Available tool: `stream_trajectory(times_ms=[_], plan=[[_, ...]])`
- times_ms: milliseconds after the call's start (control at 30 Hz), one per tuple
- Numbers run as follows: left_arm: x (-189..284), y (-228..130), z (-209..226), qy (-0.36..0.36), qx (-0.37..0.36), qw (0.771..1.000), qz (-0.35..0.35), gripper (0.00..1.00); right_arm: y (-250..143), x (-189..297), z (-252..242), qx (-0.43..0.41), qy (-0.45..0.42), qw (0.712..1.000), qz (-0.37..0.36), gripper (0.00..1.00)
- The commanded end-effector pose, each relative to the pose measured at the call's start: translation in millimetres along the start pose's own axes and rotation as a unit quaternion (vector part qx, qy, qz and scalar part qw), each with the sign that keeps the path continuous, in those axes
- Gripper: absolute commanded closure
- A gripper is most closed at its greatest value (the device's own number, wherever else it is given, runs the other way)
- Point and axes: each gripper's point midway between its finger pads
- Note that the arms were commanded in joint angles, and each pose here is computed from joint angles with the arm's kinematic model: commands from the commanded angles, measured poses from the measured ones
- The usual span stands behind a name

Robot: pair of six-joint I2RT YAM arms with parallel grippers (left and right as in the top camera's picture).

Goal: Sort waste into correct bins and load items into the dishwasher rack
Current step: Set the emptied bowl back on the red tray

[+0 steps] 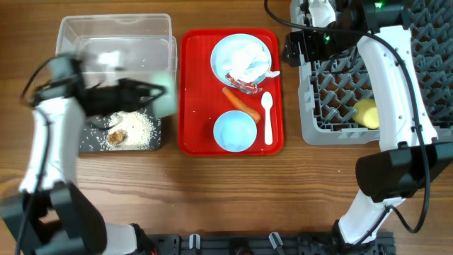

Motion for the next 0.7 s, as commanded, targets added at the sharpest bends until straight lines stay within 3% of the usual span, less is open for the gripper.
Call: stream_trajectory(times_ms=[0, 133, 200, 300, 433, 667], plan=[[-48.8, -12.5, 37.8, 0.238, -0.024, 0.971, 0.028, 0.96, 3.5, 13.3, 1.0, 0.003, -0.010, 1.000, -0.015, 0.01], [-86.2, -13.8, 69.0, 0.425, -0.099, 0.900, 0.004, 0.96, 2.9, 13.3, 1.2, 0.002, -0.010, 1.000, -0.013, 0.00], [-94.6, -12.9, 81.1, 0.484, -0.123, 0.866, -0.011, 0.96, 2.6, 13.3, 1.3, 0.002, -0.009, 1.000, -0.013, 0.00], [-111.6, -17.0, 98.2, 0.524, -0.149, 0.839, -0.006, 0.96, 1.7, 13.3, 1.5, 0.002, -0.009, 1.000, -0.011, 0.00], [-124.3, -15.0, 113.7, 0.530, -0.152, 0.834, -0.004, 0.96, 1.1, 13.3, 1.8, 0.002, -0.008, 1.000, -0.010, 0.00], [-141.6, -5.3, 114.9, 0.506, -0.159, 0.847, -0.020, 0.96, 1.1, 13.3, 1.7, 0.002, -0.009, 1.000, -0.010, 0.00]])
Point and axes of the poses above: each gripper's point midway between its finger pads, its own x axis back along the fingers, its own z axis along the line the jaws close on, y = z × x, and after that the axes turned 12 degrees about x, right-handed
